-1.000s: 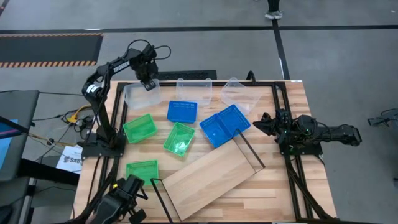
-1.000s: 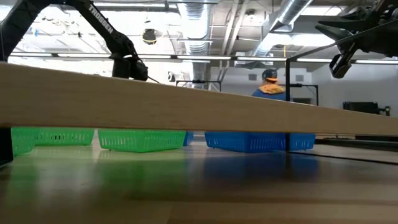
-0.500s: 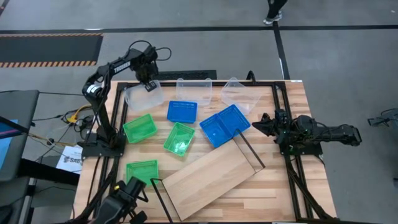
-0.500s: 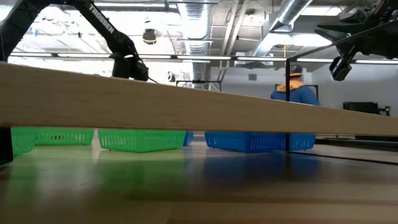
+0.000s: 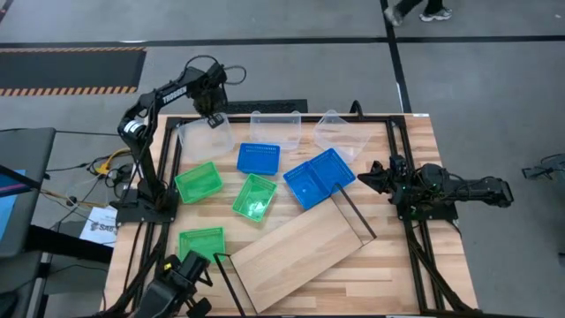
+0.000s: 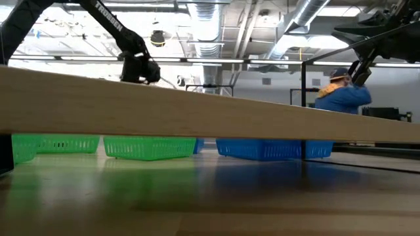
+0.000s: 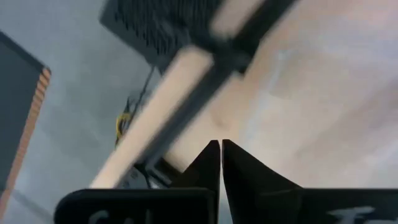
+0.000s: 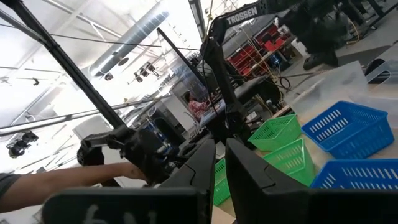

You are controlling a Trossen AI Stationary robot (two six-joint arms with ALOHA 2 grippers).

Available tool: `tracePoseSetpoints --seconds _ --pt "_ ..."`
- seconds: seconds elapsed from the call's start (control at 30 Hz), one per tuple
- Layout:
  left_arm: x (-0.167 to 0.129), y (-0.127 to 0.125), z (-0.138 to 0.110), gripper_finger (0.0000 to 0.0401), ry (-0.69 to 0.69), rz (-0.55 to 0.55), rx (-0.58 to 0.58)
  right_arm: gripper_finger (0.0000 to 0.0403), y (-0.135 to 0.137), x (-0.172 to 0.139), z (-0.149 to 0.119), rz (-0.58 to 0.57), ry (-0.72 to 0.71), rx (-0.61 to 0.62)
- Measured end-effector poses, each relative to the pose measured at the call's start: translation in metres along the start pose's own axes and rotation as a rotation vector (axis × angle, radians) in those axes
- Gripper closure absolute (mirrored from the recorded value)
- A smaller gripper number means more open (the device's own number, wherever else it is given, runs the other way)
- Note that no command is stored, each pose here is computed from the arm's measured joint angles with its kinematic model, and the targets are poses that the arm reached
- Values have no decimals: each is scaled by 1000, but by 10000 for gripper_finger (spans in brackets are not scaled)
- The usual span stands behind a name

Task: Stack baskets on shelf by color
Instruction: Put the left transparent bin on the shelf

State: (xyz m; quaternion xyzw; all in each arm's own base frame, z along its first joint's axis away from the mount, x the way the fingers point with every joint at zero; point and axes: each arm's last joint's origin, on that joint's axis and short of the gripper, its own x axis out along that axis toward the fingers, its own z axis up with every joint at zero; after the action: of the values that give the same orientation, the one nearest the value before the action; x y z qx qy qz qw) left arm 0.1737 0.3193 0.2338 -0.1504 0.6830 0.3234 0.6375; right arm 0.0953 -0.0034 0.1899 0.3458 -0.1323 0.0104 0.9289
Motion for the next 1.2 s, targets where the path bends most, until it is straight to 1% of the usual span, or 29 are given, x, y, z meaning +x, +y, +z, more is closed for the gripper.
tracePoseSetpoints --seconds 0.2,0.27,0.37,0.47,0.6,0.67,0.73,0.8,0.9,1.1,1.2 --pt "-58 17 10 355 -239 24 -80 340 0 0 0 0 0 0" --pt "-72 18 10 337 -284 12 -71 340 0 0 0 0 0 0" --pt "-84 16 8 300 -320 -36 -16 339 0 0 0 0 0 0" --pt "-84 13 6 248 -313 -79 23 339 0 0 0 -2 2 0" --pt "-72 10 2 172 -256 -77 33 339 -1 0 -1 -9 11 -1" --pt "-65 9 0 141 -232 -86 28 339 -1 0 -2 -14 17 -1" --pt "-57 9 -1 119 -218 -90 32 339 -2 0 -2 -21 24 -2" --pt "-47 10 -4 107 -194 -97 40 339 -2 0 -2 -20 23 -2" --pt "-36 11 -7 106 -179 -83 47 339 -2 0 -2 -20 23 -2" --pt "-22 14 -8 120 -189 -66 57 339 -2 0 -2 -20 22 -2" --pt "-15 11 -10 126 -170 -79 77 339 -2 0 -2 -20 22 -2"
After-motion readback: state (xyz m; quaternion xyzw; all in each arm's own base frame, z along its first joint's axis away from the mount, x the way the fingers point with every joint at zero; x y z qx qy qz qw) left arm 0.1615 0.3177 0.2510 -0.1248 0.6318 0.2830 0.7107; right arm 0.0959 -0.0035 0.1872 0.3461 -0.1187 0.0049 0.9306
